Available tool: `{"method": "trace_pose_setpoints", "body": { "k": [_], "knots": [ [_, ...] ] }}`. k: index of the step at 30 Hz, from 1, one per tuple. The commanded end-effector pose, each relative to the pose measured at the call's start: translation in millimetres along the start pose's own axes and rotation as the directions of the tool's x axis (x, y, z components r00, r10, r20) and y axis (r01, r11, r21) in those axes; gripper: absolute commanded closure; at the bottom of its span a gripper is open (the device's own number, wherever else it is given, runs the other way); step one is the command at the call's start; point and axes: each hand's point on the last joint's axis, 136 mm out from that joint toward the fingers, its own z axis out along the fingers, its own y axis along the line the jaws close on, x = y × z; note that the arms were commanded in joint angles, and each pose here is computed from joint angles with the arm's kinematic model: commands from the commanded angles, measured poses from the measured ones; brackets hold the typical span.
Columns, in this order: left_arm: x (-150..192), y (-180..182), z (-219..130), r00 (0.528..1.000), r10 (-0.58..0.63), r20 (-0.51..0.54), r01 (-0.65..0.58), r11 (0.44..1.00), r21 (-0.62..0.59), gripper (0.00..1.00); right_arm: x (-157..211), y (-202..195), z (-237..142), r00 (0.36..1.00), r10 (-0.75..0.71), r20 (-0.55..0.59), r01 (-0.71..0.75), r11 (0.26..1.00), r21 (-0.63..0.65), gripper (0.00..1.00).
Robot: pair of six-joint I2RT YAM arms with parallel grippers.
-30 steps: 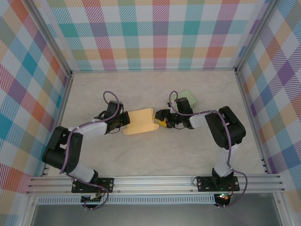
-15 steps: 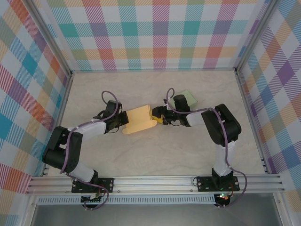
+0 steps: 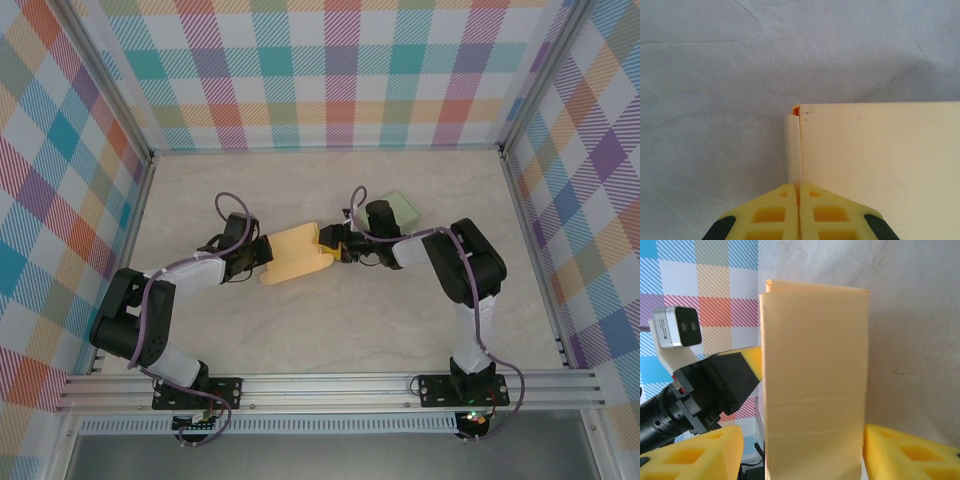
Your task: Fold the paper box
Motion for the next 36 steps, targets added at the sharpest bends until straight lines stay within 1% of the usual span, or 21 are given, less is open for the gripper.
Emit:
{"method": "trace_pose_setpoints", "body": {
  "k": [1,5,9,11,13,17,19,22,24,25,28,29,31,33,34,35,36],
  "knots": [
    [27.0,10.0,4.8,0.993,0.016,-0.118,-0.019,0.999,-0.031,0.92,7.5,19.5,-3.6,0.998,-0.062,-0.002,0.062,0.997,-0.039,0.33],
    [25.8,11.4,4.7,0.993,0.02,-0.116,-0.025,0.999,-0.042,0.92,7.8,19.6,-6.6,0.998,-0.06,0.013,0.061,0.997,-0.037,0.31],
    [24.9,10.2,3.5,0.993,0.021,-0.114,-0.026,0.999,-0.038,0.92,5.9,19.7,-4.3,0.998,-0.054,0.012,0.055,0.997,-0.049,0.33],
    [24.7,8.6,2.8,0.993,0.021,-0.115,-0.025,0.999,-0.03,0.92,4.4,18.7,-2.5,0.999,-0.05,0.011,0.051,0.997,-0.051,0.37],
    [22.2,5.7,1.3,0.994,0.022,-0.107,-0.025,1.0,-0.019,0.92,3.5,17.6,-0.8,0.999,-0.043,0.01,0.044,0.997,-0.058,0.46],
    [18.8,1.0,-2.0,0.995,0.024,-0.097,-0.024,1.0,0.0,0.92,2.9,15.7,0.7,0.999,-0.032,0.008,0.032,0.998,-0.058,0.51],
    [15.4,-1.9,-4.4,0.996,0.027,-0.089,-0.026,1.0,0.009,0.91,3.2,15.8,0.2,1.0,-0.026,0.009,0.027,0.998,-0.057,0.56],
    [9.8,-8.6,-11.4,0.997,0.033,-0.069,-0.03,0.999,0.037,0.88,3.5,17.5,-2.6,1.0,-0.015,0.018,0.016,0.999,-0.048,0.58],
    [3.9,-13.8,-20.2,0.998,0.038,-0.042,-0.036,0.998,0.058,0.84,4.0,18.0,-5.6,1.0,0.008,0.021,-0.008,0.999,-0.032,0.59],
    [-0.2,-16.5,-26.1,0.999,0.043,-0.021,-0.042,0.997,0.069,0.8,4.9,18.6,-7.5,0.999,0.025,0.021,-0.024,0.999,-0.023,0.59],
    [-17.2,-29.7,-52.4,0.995,0.064,0.073,-0.072,0.989,0.126,0.61,8.4,16.4,-16.4,0.995,0.101,0.019,-0.101,0.995,0.009,0.59],
    [-22.7,-35.3,-63.2,0.991,0.075,0.112,-0.091,0.984,0.15,0.57,8.9,16.4,-20.8,0.992,0.124,0.022,-0.124,0.992,0.014,0.59],
    [-32.4,-46.7,-84.8,0.974,0.109,0.198,-0.148,0.97,0.192,0.51,9.5,15.8,-30.4,0.985,0.172,0.027,-0.173,0.985,0.017,0.59],
    [-36.3,-63.6,-107.0,0.93,0.201,0.307,-0.277,0.933,0.229,0.45,10.3,17.8,-40.9,0.976,0.216,0.029,-0.216,0.976,0.003,0.59],
    [-34.1,-74.7,-118.6,0.893,0.261,0.365,-0.362,0.9,0.244,0.4,11.5,19.9,-45.7,0.971,0.236,0.024,-0.236,0.972,-0.007,0.59],
    [-29.9,-85.5,-129.2,0.847,0.326,0.421,-0.453,0.856,0.249,0.38,12.9,21.0,-49.6,0.967,0.253,0.019,-0.253,0.967,-0.013,0.59],
    [-21.4,-98.1,-140.4,0.782,0.397,0.481,-0.558,0.79,0.253,0.34,15.4,21.9,-53.0,0.962,0.273,0.008,-0.273,0.962,-0.018,0.59]
  ]
}}
